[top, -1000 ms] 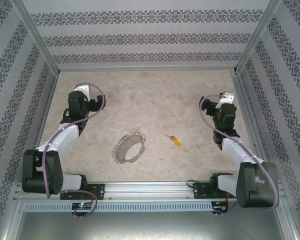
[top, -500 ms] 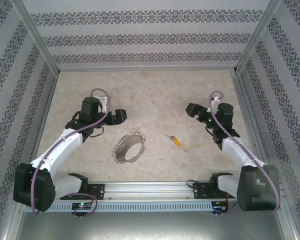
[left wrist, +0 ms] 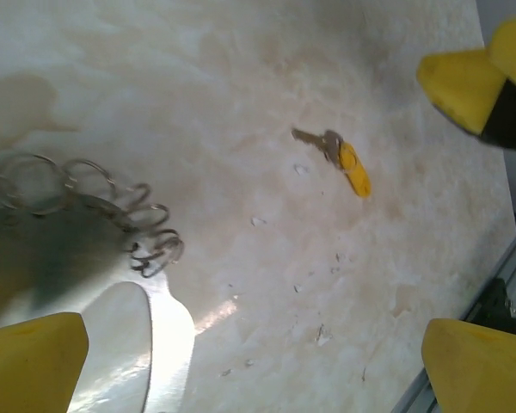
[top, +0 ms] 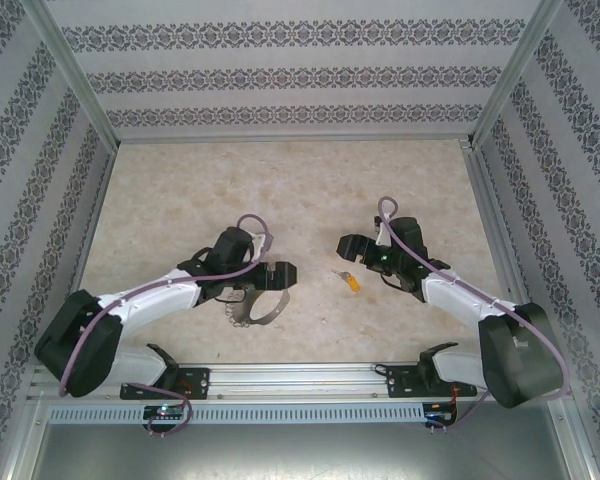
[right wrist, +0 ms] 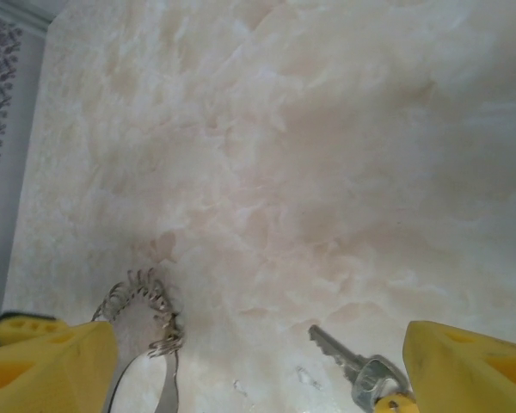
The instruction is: Put the keys on the keyring
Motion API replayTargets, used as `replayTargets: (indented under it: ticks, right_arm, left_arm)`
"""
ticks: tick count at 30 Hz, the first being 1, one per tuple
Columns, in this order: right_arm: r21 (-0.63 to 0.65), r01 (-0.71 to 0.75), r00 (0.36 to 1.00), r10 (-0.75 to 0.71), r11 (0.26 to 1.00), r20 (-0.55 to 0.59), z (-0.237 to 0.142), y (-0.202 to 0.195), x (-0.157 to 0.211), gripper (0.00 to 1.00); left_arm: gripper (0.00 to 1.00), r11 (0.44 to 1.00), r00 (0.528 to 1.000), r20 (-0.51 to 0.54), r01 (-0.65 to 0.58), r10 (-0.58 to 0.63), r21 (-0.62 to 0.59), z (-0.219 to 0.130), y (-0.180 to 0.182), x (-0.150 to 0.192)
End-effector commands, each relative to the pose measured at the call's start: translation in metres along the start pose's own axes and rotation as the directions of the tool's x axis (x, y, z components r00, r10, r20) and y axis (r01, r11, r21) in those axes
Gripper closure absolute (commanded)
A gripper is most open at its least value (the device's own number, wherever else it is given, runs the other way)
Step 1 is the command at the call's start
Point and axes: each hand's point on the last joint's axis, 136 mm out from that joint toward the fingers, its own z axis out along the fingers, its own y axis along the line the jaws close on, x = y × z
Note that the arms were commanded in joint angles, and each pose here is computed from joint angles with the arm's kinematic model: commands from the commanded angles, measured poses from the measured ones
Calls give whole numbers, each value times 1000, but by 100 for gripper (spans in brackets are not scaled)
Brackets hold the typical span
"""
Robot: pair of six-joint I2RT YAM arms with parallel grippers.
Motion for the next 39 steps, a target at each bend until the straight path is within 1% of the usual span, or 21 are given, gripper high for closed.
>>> replayTargets:
  ticks: [1, 6, 12, 27, 39]
  right_arm:
    - [60, -30, 999, 28, 998, 27, 0, -11, -3, 13]
    - [93, -36, 999, 32, 995, 40, -3, -16, -4, 12]
    - [100, -38, 999, 34, 994, 42, -4, -18, -3, 12]
    - [123, -34, 999, 29, 992, 41, -5, -23, -1, 11]
    - [119, -31, 999, 26, 992, 37, -5, -23, 1, 11]
  left_arm:
    - [0, 998, 1000, 7, -30, 29, 61, 12, -22, -6]
    - [0, 998, 999, -1, -46, 46, 46, 18, -23, 1]
    - [0, 997, 998, -29, -49, 51, 54, 25, -25, 12]
    - [0, 996, 997, -19, -80, 81, 47, 39, -26, 3]
    - [0, 993, 993, -9, -117, 117, 16, 47, -21, -4]
